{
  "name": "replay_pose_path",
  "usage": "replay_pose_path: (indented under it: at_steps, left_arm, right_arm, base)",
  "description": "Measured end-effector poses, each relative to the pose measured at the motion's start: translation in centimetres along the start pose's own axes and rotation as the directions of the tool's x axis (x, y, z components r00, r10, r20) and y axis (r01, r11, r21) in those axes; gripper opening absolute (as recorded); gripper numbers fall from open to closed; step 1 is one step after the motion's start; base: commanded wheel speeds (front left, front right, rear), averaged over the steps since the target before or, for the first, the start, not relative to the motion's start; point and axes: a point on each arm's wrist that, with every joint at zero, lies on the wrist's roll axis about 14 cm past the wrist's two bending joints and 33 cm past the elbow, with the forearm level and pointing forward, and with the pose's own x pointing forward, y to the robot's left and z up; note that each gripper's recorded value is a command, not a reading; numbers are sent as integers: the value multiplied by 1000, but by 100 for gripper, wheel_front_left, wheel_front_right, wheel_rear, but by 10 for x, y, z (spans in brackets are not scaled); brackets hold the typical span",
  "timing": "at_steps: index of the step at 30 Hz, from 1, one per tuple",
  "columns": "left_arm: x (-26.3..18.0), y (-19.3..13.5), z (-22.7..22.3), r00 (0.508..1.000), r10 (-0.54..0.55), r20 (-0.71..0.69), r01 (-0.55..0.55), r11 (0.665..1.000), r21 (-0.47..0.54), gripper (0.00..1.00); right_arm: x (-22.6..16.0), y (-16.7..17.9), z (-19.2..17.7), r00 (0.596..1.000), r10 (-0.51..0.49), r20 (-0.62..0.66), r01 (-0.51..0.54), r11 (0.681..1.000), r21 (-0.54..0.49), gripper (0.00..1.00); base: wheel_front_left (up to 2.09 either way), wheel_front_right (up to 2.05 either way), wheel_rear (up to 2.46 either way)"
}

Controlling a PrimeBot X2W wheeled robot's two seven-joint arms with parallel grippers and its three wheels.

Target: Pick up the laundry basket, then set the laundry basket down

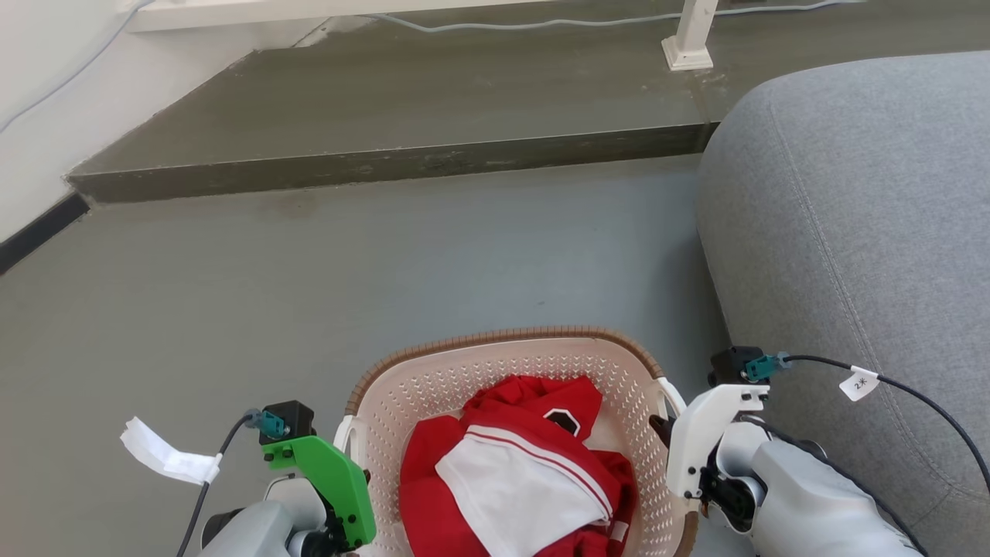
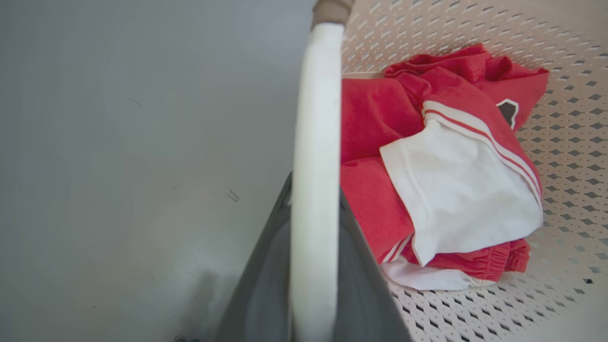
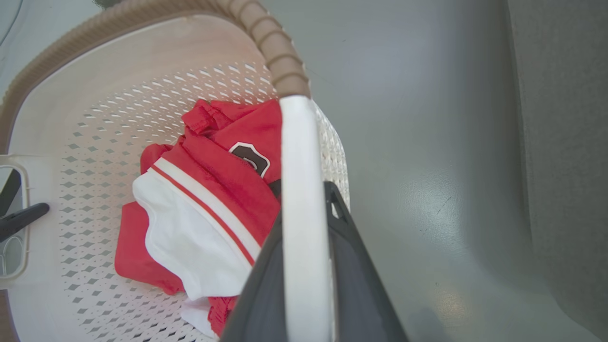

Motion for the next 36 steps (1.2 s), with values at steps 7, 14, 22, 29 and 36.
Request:
replay_pose_path:
  at_steps: [7,14,22,29,36]
  left_arm:
    - [-1,-1,-3,1000,-1,-16,1,1000,1,0]
    - [-1,-2,-5,1000,-4,-27,4,1000,-10,0]
    - [0,0,-9,999,-4,-45,3,1000,-17,0]
    - [1,0,-11,999,-3,-54,2,1000,-16,0]
    - [3,1,-14,998,-3,-64,2,1000,-14,0]
  right_arm:
    - [-1,2,-1,1000,4,-7,-4,1000,-2,0]
    - [-1,2,-3,1000,5,-17,-5,1000,4,0]
    - [0,2,-7,999,7,-35,-7,1000,12,0]
    - [1,2,-10,999,8,-44,-7,1000,14,0]
    - [2,1,-12,999,7,-51,-6,1000,19,0]
  base:
    - [0,0,0]
    - [0,0,0]
    - [0,0,0]
    - [0,0,0]
    - [0,0,0]
